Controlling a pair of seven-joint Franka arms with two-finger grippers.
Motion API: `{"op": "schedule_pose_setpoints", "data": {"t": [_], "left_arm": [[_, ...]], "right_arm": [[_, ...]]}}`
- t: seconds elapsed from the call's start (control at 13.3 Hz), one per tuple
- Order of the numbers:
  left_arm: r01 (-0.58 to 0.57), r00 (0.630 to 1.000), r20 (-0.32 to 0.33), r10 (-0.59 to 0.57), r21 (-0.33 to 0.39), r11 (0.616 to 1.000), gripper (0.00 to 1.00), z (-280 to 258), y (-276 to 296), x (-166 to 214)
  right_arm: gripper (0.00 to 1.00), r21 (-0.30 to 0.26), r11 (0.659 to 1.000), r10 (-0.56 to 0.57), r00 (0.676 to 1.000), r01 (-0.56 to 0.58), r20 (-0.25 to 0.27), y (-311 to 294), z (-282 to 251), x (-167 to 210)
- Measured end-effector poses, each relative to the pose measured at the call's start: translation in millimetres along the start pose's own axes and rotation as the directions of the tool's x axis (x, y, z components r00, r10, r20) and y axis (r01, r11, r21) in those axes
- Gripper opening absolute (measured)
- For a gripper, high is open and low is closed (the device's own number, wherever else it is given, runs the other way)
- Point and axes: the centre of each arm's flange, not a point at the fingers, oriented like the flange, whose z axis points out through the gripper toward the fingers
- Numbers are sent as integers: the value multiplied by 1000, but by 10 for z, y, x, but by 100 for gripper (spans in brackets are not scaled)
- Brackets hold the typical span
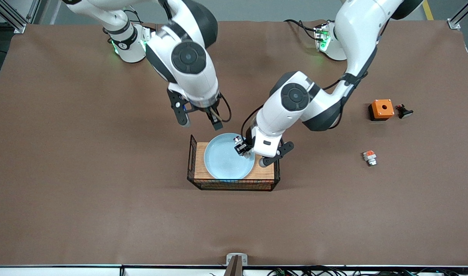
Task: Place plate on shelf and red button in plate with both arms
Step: 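Lower the switch onto the plate and open the left gripper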
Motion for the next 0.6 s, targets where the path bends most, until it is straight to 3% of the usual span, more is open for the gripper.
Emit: {"op": "schedule_pose_setpoints", "data": {"t": [0.22, 0.45, 0.6], "left_arm": [[10, 1000, -29, -10, 2, 1000, 40, 183, 63, -106], [1, 998, -68, -2, -12, 1000, 68, 47, 116, 25], [-9, 996, -88, 11, 17, 1000, 90, -246, 108, 194]], "right_arm": [[100, -23, 987, -157, 987, 156, -32, 289, -429, 137], [100, -38, 955, -296, 955, 295, -13, 479, -781, 617], [100, -44, 911, -412, 911, 411, -11, 631, -941, 998]]}}
